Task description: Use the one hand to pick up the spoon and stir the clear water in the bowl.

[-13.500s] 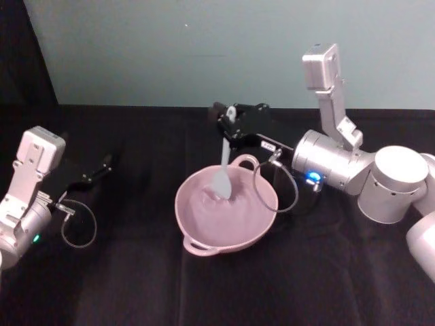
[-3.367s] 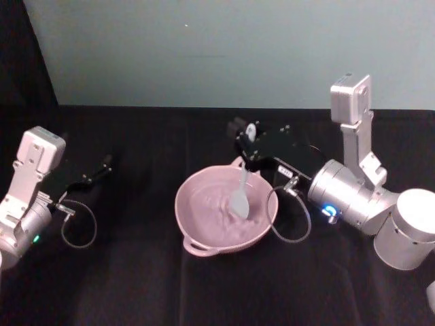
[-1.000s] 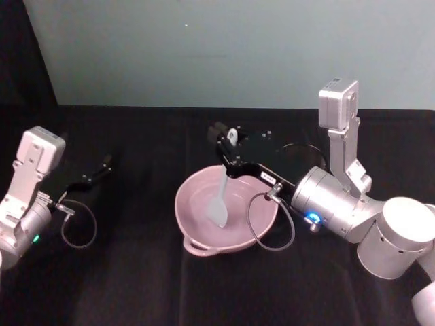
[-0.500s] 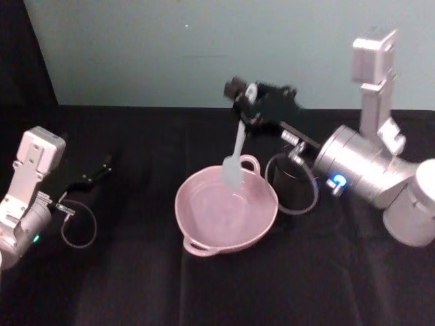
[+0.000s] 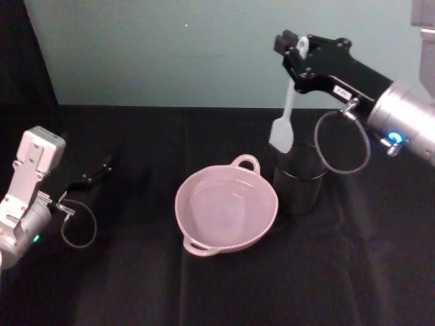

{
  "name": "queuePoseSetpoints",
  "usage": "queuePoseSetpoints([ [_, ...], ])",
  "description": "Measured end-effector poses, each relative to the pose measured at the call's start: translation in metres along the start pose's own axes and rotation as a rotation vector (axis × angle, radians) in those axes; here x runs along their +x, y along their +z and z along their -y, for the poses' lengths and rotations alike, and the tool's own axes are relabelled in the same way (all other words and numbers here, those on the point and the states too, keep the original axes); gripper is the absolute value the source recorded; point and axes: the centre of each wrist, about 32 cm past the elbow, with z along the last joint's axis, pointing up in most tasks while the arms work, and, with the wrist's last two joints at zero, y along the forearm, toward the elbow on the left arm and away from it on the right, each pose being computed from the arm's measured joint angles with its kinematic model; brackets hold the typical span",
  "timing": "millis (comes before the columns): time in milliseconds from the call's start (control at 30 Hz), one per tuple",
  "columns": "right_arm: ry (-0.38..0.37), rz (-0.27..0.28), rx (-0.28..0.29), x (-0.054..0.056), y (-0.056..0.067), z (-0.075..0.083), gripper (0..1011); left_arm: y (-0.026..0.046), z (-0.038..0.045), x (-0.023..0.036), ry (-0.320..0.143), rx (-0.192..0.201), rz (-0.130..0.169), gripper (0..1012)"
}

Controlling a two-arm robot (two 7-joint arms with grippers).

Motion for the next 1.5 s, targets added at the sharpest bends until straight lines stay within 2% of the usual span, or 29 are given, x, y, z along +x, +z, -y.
queuePoseSetpoints([
  [167, -0.027, 0.014, -0.028, 0.01, 0.0, 0.007, 105, 0.0, 0.0, 0.0, 0.0, 0.0, 0.0, 1011],
  [267, -0.048, 0.014, -0.047, 0.017, -0.006, 0.011, 105, 0.0, 0.0, 0.0, 0.0, 0.0, 0.0, 1011],
  [500, -0.085, -0.024, -0.062, 0.025, -0.027, 0.016, 105, 0.0, 0.0, 0.0, 0.0, 0.0, 0.0, 1011],
  [600, -0.102, -0.067, -0.072, 0.027, -0.042, 0.016, 105, 0.0, 0.0, 0.0, 0.0, 0.0, 0.0, 1011],
  [733, -0.112, -0.105, -0.077, 0.028, -0.053, 0.016, 105, 0.0, 0.0, 0.0, 0.0, 0.0, 0.0, 1011],
  [800, -0.123, -0.149, -0.075, 0.029, -0.062, 0.016, 105, 0.0, 0.0, 0.0, 0.0, 0.0, 0.0, 1012],
  [1100, -0.146, -0.278, -0.067, 0.027, -0.086, 0.019, 105, 0.0, 0.0, 0.0, 0.0, 0.0, 0.0, 1011],
  [1200, -0.164, -0.338, -0.062, 0.029, -0.097, 0.022, 105, 0.0, 0.0, 0.0, 0.0, 0.0, 0.0, 1011],
  [1233, -0.164, -0.338, -0.062, 0.029, -0.097, 0.022, 105, 0.0, 0.0, 0.0, 0.0, 0.0, 0.0, 1011],
  [1500, -0.201, -0.46, -0.031, 0.033, -0.113, 0.029, 105, 0.0, 0.0, 0.0, 0.0, 0.0, 0.0, 1011],
])
